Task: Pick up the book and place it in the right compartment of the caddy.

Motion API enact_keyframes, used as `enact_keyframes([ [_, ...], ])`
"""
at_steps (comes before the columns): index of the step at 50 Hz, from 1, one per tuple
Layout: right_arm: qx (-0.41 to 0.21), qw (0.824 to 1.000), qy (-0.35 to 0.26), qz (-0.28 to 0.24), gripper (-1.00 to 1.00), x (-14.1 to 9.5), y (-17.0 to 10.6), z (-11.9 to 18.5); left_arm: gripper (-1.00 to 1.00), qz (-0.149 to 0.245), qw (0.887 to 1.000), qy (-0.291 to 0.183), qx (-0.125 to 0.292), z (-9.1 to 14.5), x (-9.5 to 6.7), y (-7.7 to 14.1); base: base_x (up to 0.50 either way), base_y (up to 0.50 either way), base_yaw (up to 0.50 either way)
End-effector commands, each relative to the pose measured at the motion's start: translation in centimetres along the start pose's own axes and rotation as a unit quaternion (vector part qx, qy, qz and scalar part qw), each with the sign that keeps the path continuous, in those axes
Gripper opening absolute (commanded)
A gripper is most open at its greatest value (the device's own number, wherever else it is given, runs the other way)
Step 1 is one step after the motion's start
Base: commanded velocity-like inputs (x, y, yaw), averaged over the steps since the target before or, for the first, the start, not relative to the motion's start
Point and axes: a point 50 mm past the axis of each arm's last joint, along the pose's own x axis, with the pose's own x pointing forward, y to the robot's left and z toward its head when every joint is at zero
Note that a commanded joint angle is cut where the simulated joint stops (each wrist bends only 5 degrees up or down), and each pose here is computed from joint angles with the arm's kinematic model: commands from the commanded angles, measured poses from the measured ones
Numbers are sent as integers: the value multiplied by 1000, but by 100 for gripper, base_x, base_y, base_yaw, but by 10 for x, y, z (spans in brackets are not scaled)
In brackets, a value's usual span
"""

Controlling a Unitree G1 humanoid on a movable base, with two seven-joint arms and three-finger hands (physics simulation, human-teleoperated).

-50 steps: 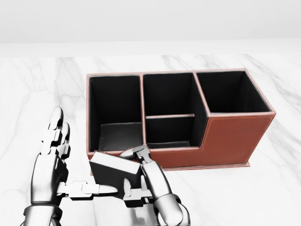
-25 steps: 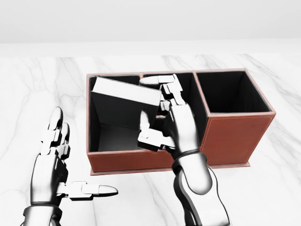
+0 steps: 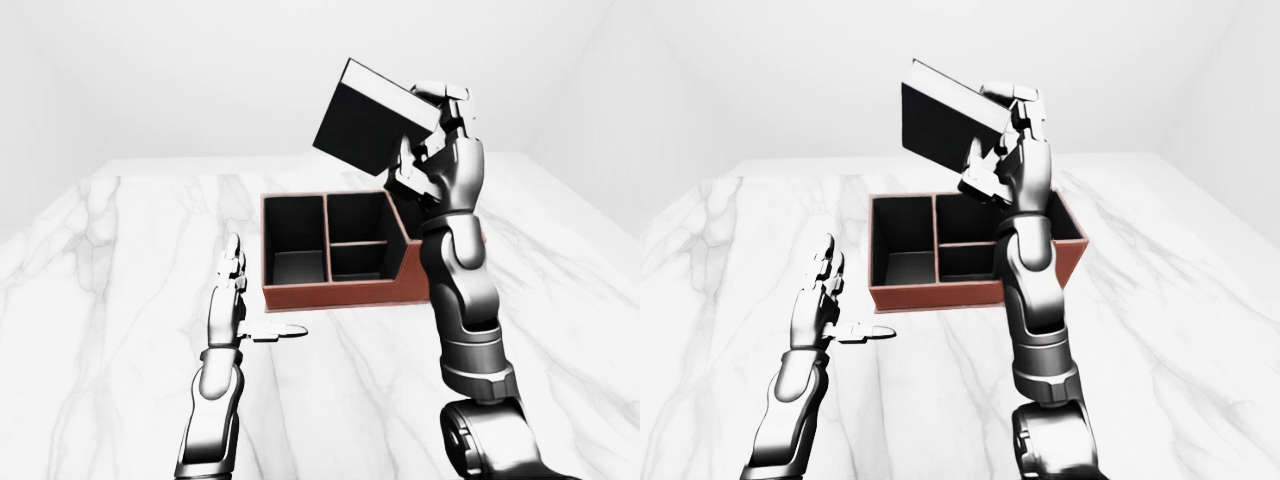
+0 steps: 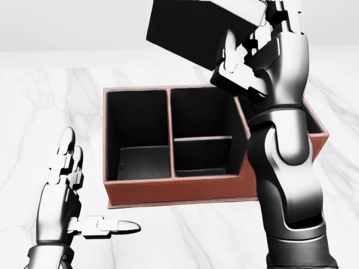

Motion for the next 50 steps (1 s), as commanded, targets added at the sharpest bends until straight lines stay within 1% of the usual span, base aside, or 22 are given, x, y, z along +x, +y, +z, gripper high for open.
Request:
enact_keyframes([
  [1,-15,999,-21,-41,-100,30,-32,20,100,0,1000,-1,0,0,0,-1,0,0,0],
  [4,-23,998,-13,-55,-100,36,-44,20,100,1,1000,-1,1,0,0,-1,0,0,0],
  [8,-31,997,-6,-64,-100,39,-52,20,100,1,1000,0,1,0,1,-1,0,0,0],
  [16,-47,995,23,-79,-100,42,-67,10,100,1,1000,2,1,-1,1,0,0,0,0],
  [22,-52,994,30,-88,-100,41,-74,8,100,1,1000,0,1,0,1,0,0,0,0],
  [30,-54,994,39,-91,-100,39,-76,4,100,1,1000,1,1,0,1,0,0,0,0],
  [40,-63,990,77,-103,-100,29,-89,-14,100,1,1000,2,1,-1,0,0,0,0,0],
  [44,-65,989,78,-107,-100,28,-94,-13,100,0,1000,4,2,-2,0,0,0,0,0],
  [50,-69,987,95,-111,-100,25,-97,-21,100,1,1000,2,2,-1,0,0,0,0,0],
])
